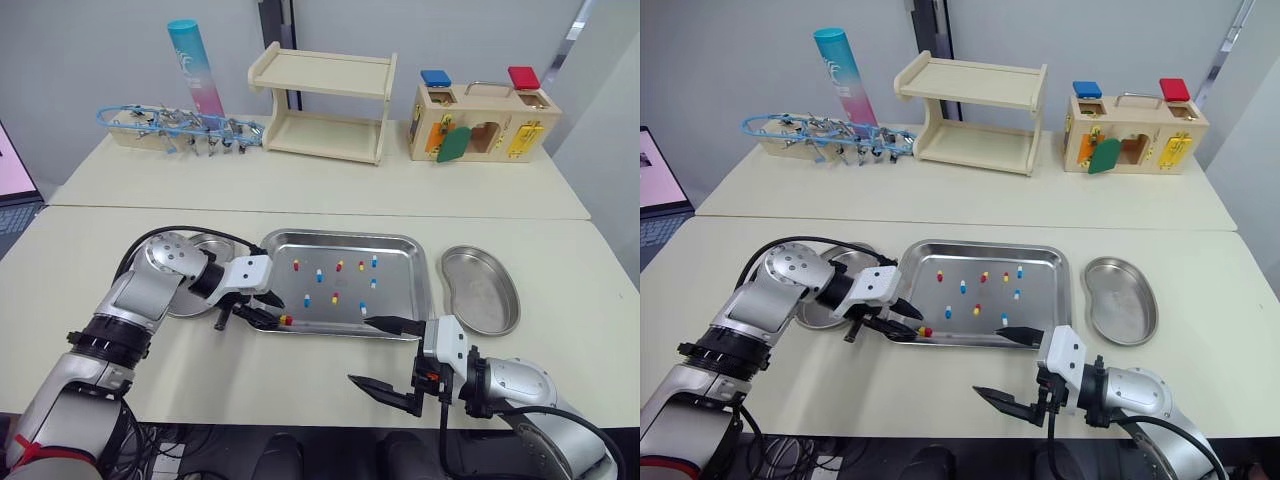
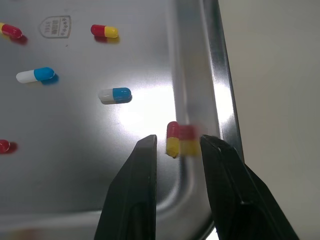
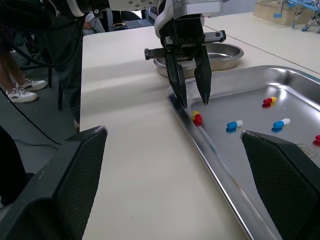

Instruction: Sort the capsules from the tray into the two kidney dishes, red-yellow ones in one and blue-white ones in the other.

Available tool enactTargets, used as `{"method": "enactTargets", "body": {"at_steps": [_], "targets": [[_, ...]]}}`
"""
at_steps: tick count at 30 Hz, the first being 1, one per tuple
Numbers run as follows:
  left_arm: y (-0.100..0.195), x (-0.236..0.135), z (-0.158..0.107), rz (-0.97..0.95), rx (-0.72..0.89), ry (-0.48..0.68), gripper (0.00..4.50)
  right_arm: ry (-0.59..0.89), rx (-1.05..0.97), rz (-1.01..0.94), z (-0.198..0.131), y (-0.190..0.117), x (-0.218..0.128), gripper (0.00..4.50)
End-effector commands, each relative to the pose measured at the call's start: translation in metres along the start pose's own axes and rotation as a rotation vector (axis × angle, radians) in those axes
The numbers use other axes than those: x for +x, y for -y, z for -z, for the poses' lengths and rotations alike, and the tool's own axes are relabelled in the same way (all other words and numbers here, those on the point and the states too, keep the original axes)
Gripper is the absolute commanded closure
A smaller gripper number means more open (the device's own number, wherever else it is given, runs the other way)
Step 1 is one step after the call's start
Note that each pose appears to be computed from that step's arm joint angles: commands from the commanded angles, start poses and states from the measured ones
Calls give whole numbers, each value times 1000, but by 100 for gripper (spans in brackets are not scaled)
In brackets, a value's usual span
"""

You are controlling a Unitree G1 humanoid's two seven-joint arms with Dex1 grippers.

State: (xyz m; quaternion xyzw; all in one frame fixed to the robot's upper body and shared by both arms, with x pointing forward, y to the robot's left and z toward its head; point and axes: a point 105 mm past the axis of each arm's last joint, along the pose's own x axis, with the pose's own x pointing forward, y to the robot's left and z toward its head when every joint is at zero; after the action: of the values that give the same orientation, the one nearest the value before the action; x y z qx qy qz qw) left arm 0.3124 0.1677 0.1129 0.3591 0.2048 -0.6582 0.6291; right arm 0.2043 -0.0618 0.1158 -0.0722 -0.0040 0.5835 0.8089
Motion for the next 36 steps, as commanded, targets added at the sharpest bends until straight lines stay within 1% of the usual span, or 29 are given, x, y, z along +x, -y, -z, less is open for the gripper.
{"method": "enactTargets", "body": {"at_steps": [1, 6, 19, 22, 24, 25, 33, 36], "targets": [[-6, 0, -3, -19, 44, -14, 311, 33, -19, -12, -10, -5, 2, 0], [-6, 6, -1, -21, 69, -20, 311, 31, -18, -9, -9, -4, 2, 0], [-4, 14, -1, -20, 69, -10, 311, 29, -19, -10, -9, -3, 2, 0], [-2, 15, 0, -13, 63, -13, 365, 30, -21, -10, -9, -2, 2, 0], [-2, 15, 1, -12, 63, -13, 427, 31, -22, -10, -9, -2, 3, 0], [-1, 15, 1, -12, 63, -12, 446, 31, -22, -11, -9, -2, 3, 0], [-6, 6, -4, -49, 61, 10, 446, 19, -34, -27, -6, -2, 3, 0], [-11, -13, -12, -106, 40, 38, 446, 9, -52, -42, -6, 1, 2, 0]]}}
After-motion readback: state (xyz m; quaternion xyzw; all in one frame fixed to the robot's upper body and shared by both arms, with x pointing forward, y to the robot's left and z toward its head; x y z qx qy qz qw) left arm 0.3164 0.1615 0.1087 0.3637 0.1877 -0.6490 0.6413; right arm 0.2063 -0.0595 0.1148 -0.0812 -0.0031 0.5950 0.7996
